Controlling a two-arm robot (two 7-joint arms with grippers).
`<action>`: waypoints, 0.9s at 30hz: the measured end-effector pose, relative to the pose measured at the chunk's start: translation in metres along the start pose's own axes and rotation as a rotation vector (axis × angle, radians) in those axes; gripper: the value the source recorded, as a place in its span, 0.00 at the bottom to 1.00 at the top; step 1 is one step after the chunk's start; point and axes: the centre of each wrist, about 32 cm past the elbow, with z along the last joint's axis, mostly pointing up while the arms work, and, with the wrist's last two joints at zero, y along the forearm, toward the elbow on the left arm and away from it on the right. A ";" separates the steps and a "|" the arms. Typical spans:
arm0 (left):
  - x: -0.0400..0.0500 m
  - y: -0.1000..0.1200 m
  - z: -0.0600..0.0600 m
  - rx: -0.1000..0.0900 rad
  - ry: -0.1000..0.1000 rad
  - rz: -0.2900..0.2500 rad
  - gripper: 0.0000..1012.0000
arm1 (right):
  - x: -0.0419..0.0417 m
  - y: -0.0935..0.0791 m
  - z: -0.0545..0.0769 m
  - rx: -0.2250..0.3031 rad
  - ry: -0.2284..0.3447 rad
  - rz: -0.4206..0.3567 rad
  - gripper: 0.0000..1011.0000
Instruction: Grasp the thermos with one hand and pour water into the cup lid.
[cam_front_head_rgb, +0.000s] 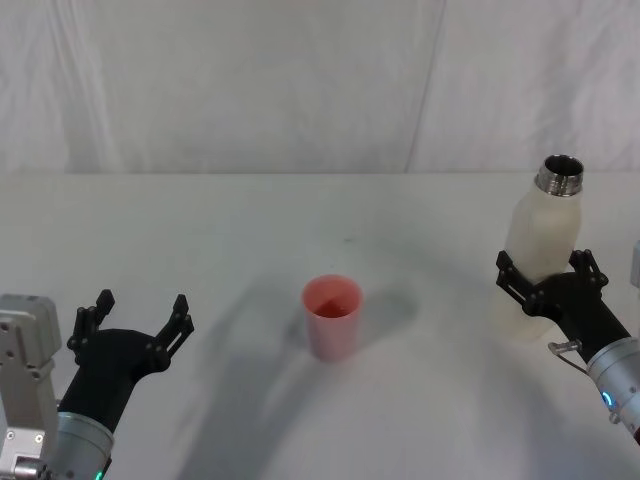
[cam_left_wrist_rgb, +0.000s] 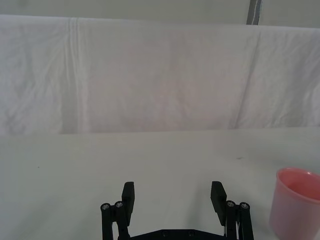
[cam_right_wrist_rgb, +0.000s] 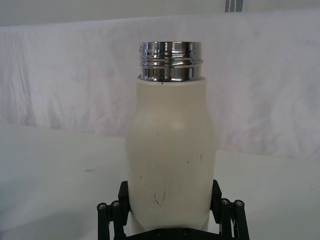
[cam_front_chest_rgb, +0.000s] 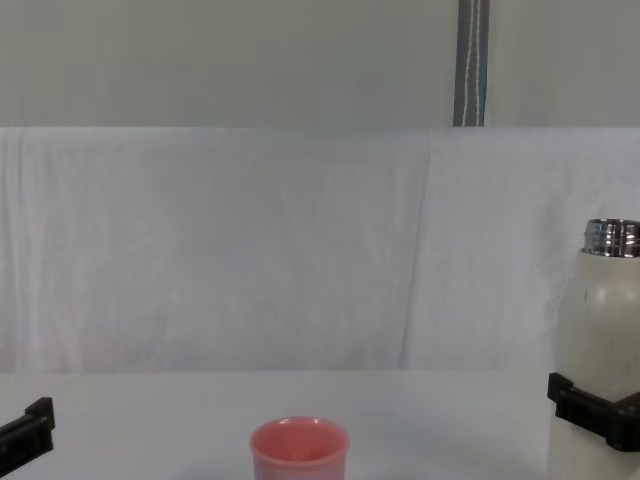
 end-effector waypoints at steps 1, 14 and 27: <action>0.0000 0.000 0.000 0.000 0.000 0.000 0.99 | 0.0000 0.000 0.000 0.000 0.000 0.000 0.94; 0.0000 0.000 0.000 0.000 0.000 0.000 0.99 | 0.0000 0.000 0.000 -0.002 0.000 0.000 0.99; 0.0000 0.000 0.000 0.000 0.000 0.000 0.99 | -0.0001 0.000 0.000 -0.001 0.000 0.000 0.99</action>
